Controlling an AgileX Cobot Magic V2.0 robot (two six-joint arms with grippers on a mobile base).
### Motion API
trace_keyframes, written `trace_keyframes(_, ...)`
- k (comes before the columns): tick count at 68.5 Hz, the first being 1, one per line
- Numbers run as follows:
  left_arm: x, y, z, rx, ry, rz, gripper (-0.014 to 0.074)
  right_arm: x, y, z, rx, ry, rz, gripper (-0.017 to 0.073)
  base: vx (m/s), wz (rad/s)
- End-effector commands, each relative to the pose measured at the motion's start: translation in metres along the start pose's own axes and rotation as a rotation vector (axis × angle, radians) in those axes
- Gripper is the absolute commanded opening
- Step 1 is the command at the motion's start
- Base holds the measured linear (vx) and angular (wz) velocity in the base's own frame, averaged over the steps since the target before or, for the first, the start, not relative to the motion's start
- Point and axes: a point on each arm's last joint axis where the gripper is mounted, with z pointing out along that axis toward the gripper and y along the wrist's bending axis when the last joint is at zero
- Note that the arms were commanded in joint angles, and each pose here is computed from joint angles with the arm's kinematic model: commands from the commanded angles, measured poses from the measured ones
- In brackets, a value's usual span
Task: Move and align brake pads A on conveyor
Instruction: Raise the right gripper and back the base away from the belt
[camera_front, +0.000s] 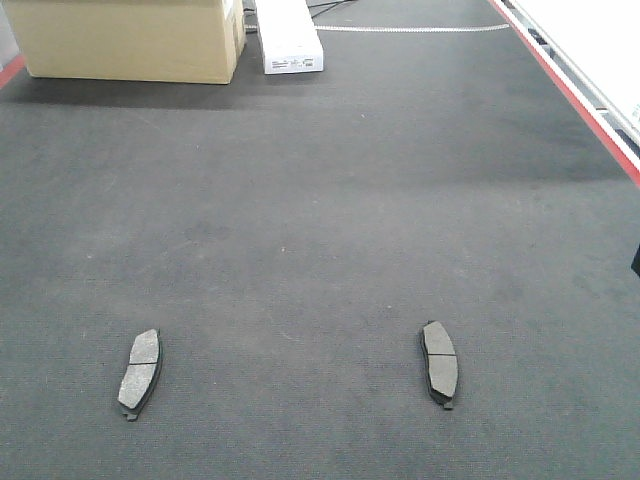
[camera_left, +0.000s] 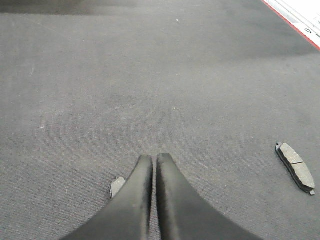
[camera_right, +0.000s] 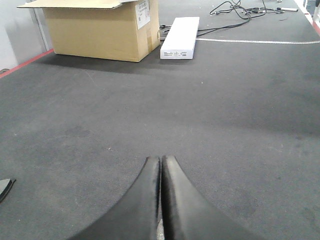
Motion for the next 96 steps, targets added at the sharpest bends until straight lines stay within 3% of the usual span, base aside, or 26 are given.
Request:
trace_keyframes(1, -0.0135, -0.0033, -0.0065, 0.019, -0.096, 0.001, -0.0008, -0.0133, -0.0011, -0.0024, 0.016, -0.086, -0.011, -0.0002, 0.00, 0.00)
trace_keyframes(63, -0.0135, -0.0033, -0.0059, 0.018, -0.094, 0.001, -0.0008, -0.0133, -0.0011, -0.0022, 0.016, -0.085, -0.010, -0.0003, -0.01, 0.00)
trace_keyframes(96, -0.0135, -0.0033, -0.0055, 0.018, -0.092, 0.001, -0.0008, -0.0132, -0.0012, -0.0020, 0.016, -0.085, -0.009, -0.0003, -0.21, -0.02)
